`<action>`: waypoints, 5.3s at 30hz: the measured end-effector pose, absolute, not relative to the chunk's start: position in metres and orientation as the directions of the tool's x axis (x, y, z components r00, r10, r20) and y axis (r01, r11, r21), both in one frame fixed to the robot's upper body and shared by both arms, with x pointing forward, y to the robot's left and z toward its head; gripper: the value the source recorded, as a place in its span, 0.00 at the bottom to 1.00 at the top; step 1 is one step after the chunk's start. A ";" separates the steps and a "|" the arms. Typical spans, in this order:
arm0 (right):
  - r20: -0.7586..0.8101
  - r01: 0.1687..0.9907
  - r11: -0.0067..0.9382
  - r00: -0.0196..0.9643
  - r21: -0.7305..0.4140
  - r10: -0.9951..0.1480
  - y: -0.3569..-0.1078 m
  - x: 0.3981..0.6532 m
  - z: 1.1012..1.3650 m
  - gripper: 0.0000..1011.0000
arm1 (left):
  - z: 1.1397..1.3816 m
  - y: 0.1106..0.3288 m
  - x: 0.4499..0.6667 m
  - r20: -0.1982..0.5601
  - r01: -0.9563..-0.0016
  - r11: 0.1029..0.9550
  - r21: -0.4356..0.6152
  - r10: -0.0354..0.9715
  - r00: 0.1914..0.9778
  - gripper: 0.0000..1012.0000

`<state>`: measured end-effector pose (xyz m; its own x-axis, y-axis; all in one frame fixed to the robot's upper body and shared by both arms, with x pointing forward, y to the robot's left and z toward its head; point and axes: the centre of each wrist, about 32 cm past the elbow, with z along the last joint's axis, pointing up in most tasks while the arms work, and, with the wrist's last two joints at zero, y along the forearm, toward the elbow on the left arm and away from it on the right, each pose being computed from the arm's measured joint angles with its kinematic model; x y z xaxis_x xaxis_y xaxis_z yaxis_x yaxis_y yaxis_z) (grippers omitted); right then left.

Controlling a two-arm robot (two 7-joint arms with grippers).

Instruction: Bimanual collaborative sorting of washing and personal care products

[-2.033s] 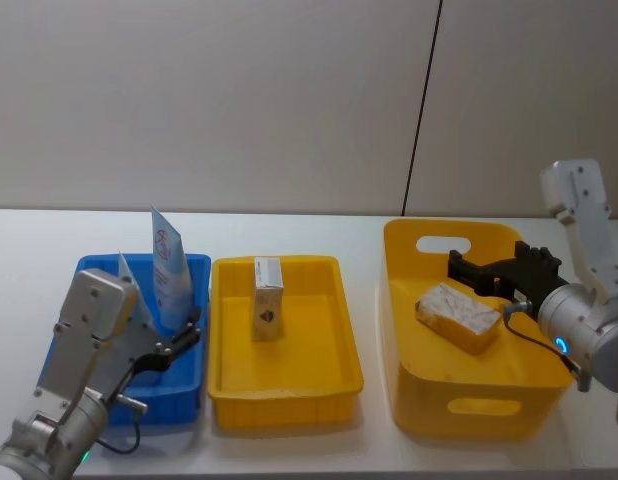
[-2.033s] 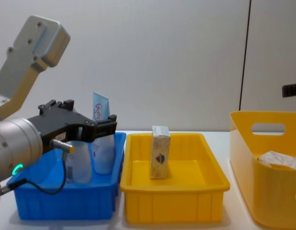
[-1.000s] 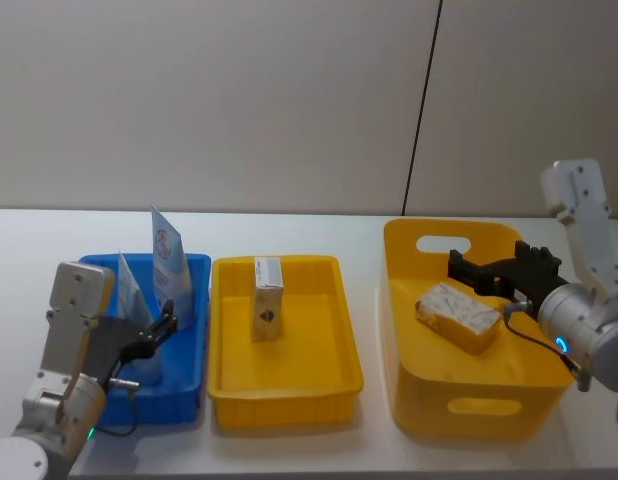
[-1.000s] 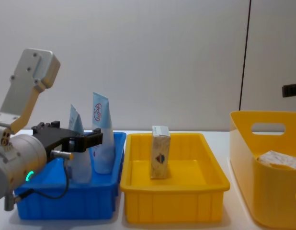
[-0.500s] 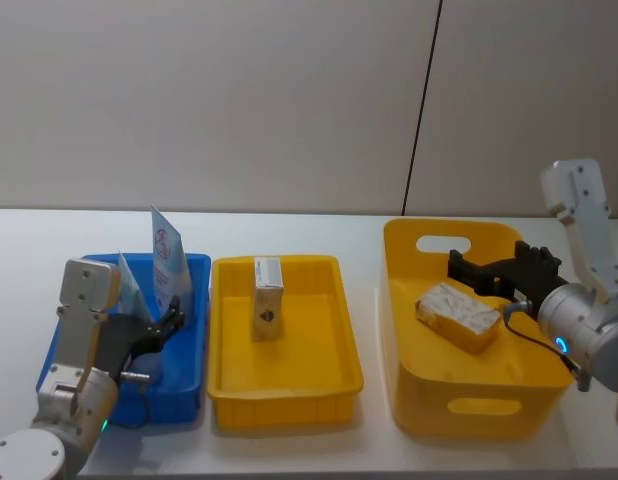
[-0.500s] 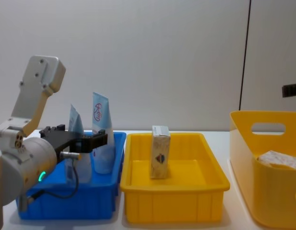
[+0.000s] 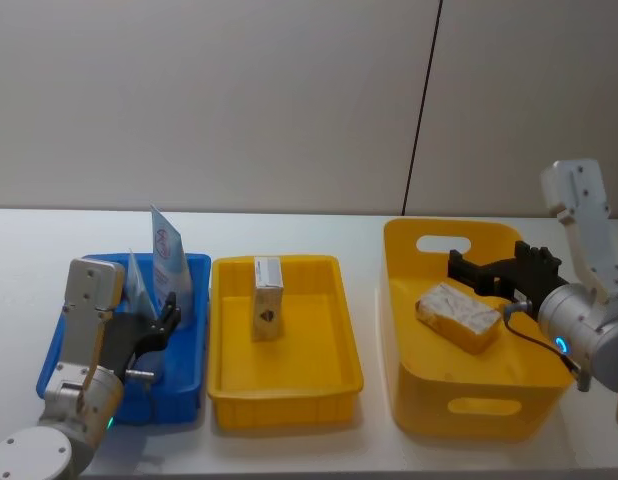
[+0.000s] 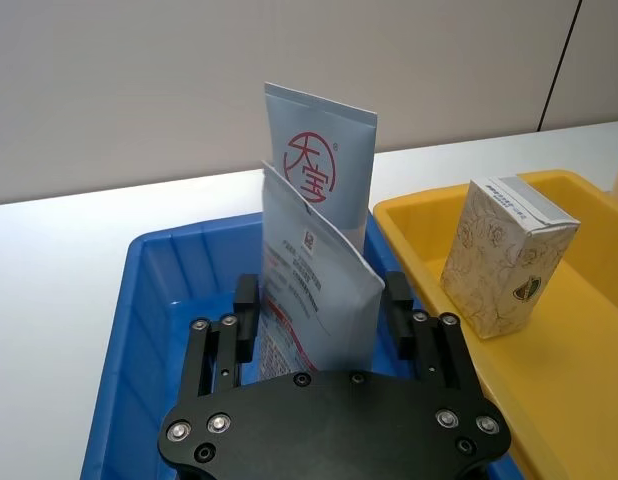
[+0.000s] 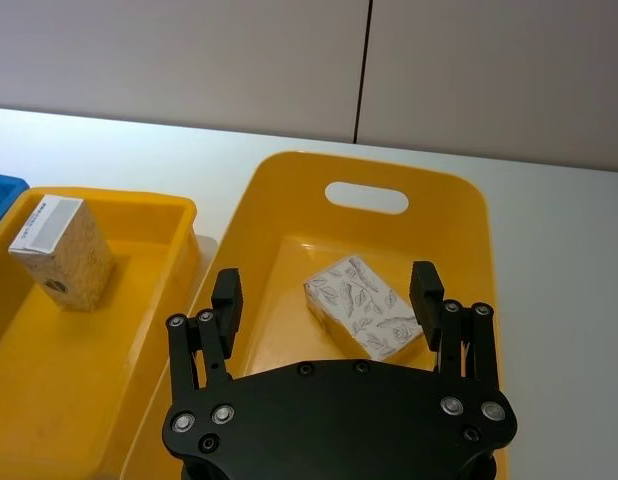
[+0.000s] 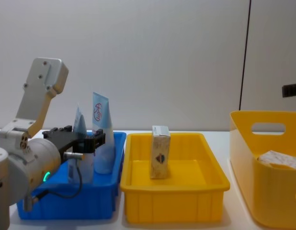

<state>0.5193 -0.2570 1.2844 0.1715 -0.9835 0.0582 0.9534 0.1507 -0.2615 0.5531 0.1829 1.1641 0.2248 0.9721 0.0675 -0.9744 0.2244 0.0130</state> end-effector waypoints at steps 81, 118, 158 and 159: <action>0.082 0.950 0.217 0.240 -0.224 -0.967 -0.258 0.527 1.287 0.99 | 1.251 0.173 0.586 0.198 -0.903 0.381 -0.199 0.918 0.344 0.22; 0.164 0.734 0.672 0.678 -0.099 -0.716 -0.256 0.553 1.323 0.99 | 1.337 0.148 0.587 0.331 -0.787 0.582 -0.204 0.798 0.504 0.22; 0.369 0.698 0.711 0.687 -0.091 -0.627 -0.196 0.595 1.311 0.99 | 1.344 0.136 0.569 0.339 -0.756 0.630 -0.180 0.761 0.553 0.22; 0.368 0.698 0.710 0.686 -0.090 -0.627 -0.195 0.595 1.311 0.99 | 1.344 0.136 0.569 0.339 -0.755 0.630 -0.180 0.761 0.554 0.22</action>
